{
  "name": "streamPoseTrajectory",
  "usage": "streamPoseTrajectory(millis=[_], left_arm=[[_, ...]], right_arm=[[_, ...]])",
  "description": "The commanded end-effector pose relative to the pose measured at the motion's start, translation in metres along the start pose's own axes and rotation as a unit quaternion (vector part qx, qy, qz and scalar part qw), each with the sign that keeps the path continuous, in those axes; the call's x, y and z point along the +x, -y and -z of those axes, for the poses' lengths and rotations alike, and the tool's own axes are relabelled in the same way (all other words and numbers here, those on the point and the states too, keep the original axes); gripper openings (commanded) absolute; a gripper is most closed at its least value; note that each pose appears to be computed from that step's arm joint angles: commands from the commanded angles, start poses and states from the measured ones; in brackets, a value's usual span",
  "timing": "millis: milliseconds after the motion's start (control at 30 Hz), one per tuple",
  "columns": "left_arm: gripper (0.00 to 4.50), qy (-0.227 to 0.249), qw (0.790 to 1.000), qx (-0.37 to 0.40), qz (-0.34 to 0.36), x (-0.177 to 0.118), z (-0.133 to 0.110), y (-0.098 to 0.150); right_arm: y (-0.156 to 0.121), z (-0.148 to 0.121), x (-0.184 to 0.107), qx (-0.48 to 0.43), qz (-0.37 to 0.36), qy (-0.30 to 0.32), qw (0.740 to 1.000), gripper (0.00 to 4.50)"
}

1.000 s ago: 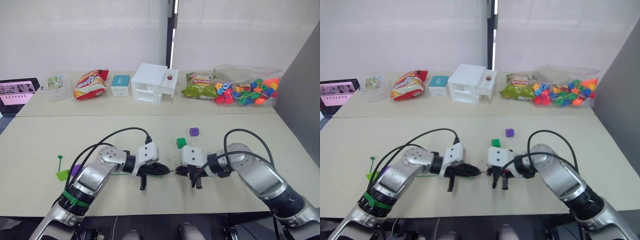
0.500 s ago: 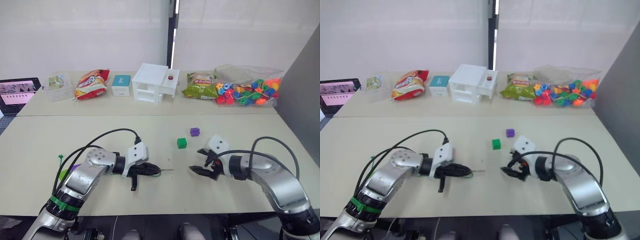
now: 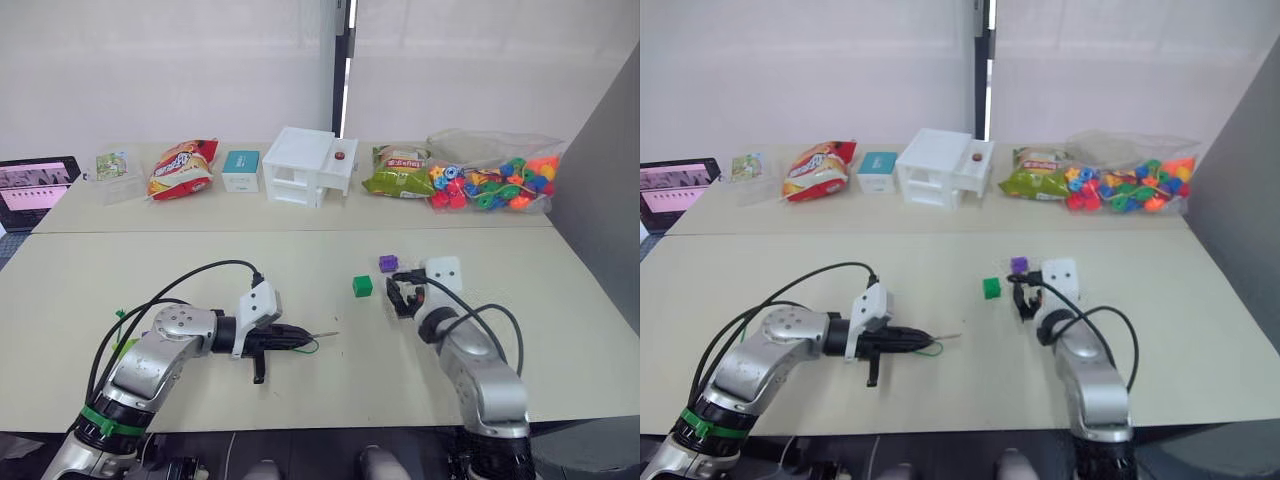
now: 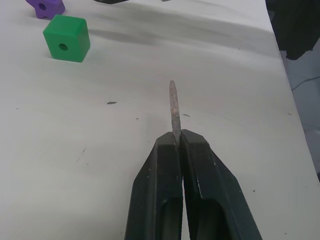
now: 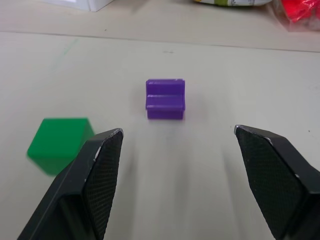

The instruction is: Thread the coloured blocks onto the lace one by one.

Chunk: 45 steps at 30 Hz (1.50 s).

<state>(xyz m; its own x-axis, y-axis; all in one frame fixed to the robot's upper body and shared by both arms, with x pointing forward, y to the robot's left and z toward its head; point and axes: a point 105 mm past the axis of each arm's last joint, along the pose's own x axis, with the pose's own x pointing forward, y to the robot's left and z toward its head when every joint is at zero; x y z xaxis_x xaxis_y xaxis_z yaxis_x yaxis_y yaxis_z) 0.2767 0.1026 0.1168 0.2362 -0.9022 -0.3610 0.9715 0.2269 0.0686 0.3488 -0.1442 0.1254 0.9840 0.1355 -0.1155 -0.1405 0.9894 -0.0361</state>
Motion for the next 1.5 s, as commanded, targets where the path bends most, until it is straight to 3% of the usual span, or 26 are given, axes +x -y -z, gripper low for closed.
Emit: streamPoseTrajectory(millis=[33,367,467,633,667,867,1100,1300,1500], left_arm=[[0.0,0.006,1.0,0.018,0.0,-0.003,-0.009,0.002],[0.0,0.006,1.0,0.017,-0.007,-0.003,-0.008,0.004],[0.0,0.006,1.0,0.016,-0.011,-0.003,-0.008,0.003],[0.0,0.004,1.0,0.016,-0.012,-0.003,-0.007,0.003],[0.0,0.003,1.0,0.017,-0.012,-0.003,-0.007,0.003],[0.0,0.002,1.0,0.018,-0.01,-0.002,-0.006,0.004],[0.0,-0.003,1.0,0.014,-0.003,-0.002,-0.002,0.005],[0.0,-0.006,1.0,0.014,0.005,-0.003,0.0,0.002],[0.0,-0.008,1.0,0.019,0.019,-0.002,-0.001,0.002]], right_arm=[[0.004,-0.012,0.018,-0.002,0.008,0.03,0.999,3.74],[-0.008,-0.016,0.052,0.029,0.0,0.032,0.999,3.74],[-0.01,-0.016,0.055,0.033,-0.001,0.036,0.999,2.93],[-0.016,-0.019,0.054,0.05,-0.015,0.046,0.998,1.19],[-0.016,-0.02,0.053,0.053,-0.016,0.047,0.997,1.08],[-0.009,-0.04,0.04,0.073,-0.011,0.08,0.994,1.08],[-0.031,-0.07,-0.023,0.045,-0.042,0.103,0.993,1.08],[-0.084,-0.033,-0.086,0.02,-0.14,-0.008,0.99,1.08],[-0.09,0.002,-0.084,0.016,-0.147,-0.096,0.984,1.08]])
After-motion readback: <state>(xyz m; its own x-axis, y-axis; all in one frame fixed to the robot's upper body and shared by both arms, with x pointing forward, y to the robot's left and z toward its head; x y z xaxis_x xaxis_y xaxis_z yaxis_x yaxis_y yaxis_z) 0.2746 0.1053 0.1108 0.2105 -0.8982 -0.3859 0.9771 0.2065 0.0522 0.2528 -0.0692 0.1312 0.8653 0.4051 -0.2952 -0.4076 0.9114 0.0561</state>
